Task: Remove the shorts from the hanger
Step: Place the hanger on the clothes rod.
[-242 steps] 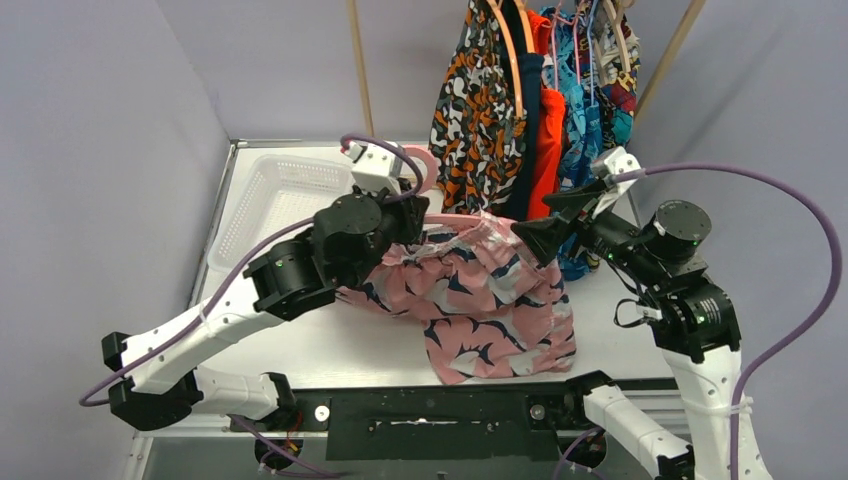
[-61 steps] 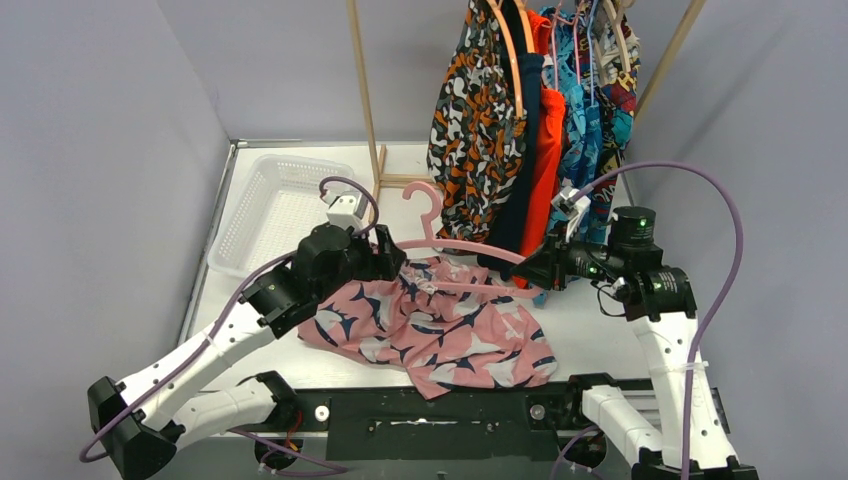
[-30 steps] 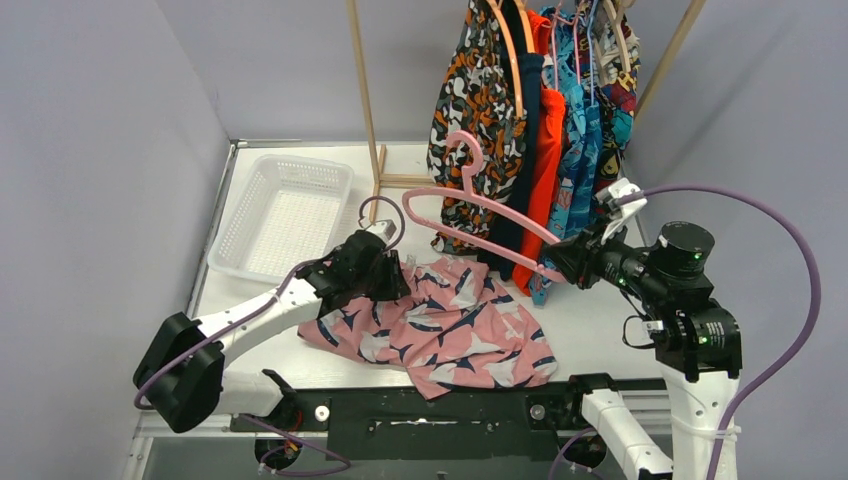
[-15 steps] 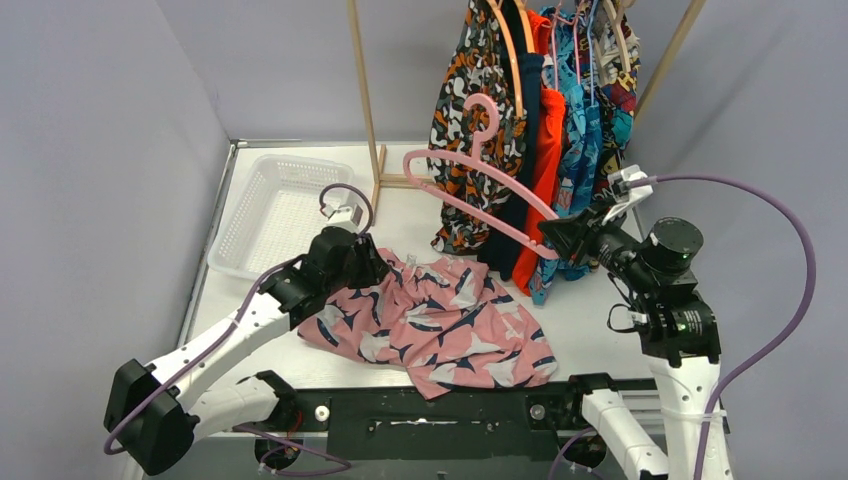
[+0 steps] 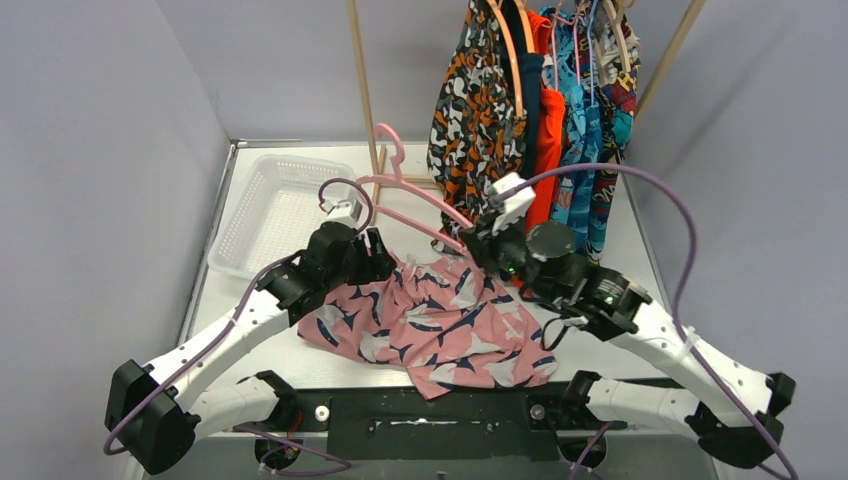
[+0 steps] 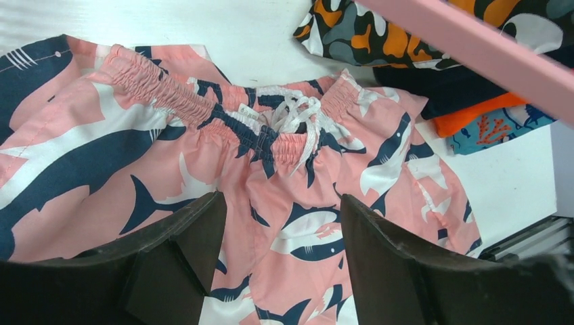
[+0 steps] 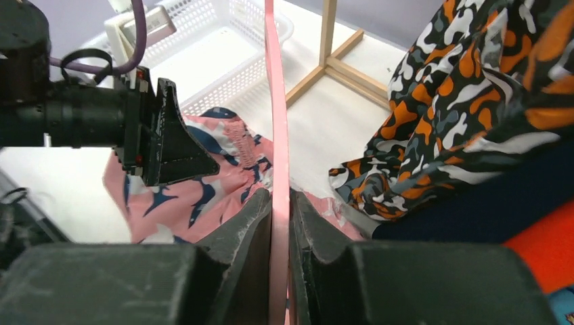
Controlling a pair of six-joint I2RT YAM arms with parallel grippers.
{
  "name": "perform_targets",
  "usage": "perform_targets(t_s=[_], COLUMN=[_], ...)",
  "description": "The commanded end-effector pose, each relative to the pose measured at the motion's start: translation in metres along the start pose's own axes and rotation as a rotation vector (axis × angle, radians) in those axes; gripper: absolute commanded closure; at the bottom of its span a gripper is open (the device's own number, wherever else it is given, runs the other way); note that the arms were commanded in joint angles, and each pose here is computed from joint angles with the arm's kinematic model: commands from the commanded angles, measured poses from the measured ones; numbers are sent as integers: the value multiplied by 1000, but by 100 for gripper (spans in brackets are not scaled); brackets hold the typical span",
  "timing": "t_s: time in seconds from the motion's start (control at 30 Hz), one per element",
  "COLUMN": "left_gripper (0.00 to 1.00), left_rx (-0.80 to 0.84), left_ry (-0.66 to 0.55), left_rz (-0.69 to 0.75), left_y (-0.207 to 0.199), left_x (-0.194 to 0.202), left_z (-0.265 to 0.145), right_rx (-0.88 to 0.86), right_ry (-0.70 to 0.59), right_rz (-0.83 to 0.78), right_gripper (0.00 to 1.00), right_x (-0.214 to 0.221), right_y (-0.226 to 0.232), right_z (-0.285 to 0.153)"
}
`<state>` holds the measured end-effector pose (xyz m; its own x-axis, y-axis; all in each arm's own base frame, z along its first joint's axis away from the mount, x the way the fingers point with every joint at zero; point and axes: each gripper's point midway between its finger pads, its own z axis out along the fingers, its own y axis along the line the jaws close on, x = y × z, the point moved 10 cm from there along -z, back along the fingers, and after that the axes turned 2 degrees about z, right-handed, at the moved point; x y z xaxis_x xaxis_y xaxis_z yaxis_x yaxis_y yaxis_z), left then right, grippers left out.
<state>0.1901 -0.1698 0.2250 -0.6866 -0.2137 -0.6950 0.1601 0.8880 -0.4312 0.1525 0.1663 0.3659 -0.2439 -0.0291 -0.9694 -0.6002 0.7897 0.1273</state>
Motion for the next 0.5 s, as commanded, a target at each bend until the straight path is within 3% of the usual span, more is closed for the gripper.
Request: perform_targets(t_s=[0.0, 0.47], left_gripper=[35, 20], left_rx=[42, 19], left_ry=[-56, -56], left_rz=[-14, -23], left_y=[-10, -2], left_x=[-20, -18], left_z=[-9, -16], right_rx=[297, 448], right_ry=[-226, -331], right_rz=[-49, -23], right_gripper=[100, 100], right_x=[-25, -53], right_y=[7, 22], right_z=[12, 33])
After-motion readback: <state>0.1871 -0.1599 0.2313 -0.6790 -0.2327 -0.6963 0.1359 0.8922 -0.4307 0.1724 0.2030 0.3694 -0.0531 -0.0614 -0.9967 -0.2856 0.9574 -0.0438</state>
